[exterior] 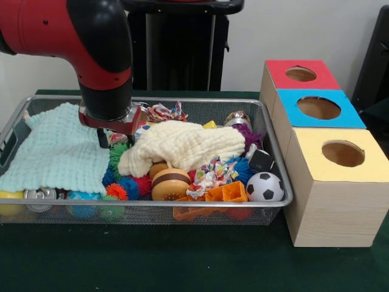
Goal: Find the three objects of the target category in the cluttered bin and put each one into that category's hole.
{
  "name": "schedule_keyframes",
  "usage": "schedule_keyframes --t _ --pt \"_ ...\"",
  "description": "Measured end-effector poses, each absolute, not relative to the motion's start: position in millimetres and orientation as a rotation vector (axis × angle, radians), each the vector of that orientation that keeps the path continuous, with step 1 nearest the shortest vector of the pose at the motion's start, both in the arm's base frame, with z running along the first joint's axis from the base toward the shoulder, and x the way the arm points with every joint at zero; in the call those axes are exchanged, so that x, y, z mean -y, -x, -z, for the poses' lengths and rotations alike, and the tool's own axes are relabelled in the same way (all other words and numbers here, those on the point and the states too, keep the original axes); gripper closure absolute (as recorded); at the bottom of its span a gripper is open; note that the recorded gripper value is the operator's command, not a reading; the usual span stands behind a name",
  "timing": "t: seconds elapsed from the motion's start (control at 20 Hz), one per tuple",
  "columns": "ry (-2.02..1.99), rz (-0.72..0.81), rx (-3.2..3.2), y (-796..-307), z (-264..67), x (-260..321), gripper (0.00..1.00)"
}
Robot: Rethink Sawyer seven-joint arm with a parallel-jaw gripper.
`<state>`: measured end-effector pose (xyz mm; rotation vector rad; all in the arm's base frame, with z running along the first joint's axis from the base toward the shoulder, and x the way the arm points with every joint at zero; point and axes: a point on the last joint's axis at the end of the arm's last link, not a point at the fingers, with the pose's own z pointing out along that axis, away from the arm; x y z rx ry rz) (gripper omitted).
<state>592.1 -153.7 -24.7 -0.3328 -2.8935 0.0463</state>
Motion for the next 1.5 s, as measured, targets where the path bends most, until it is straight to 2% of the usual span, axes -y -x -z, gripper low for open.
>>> schedule_keyframes --t 0.45,1.05,1.5 --pt "0.334 -0.046 2.887 -589.6 27.6 154.0 0.0" --pt "0.33 -0.015 2.879 -579.4 51.5 146.5 0.0" --pt "0.249 -0.1 2.884 -585.8 65.8 140.1 0.0"
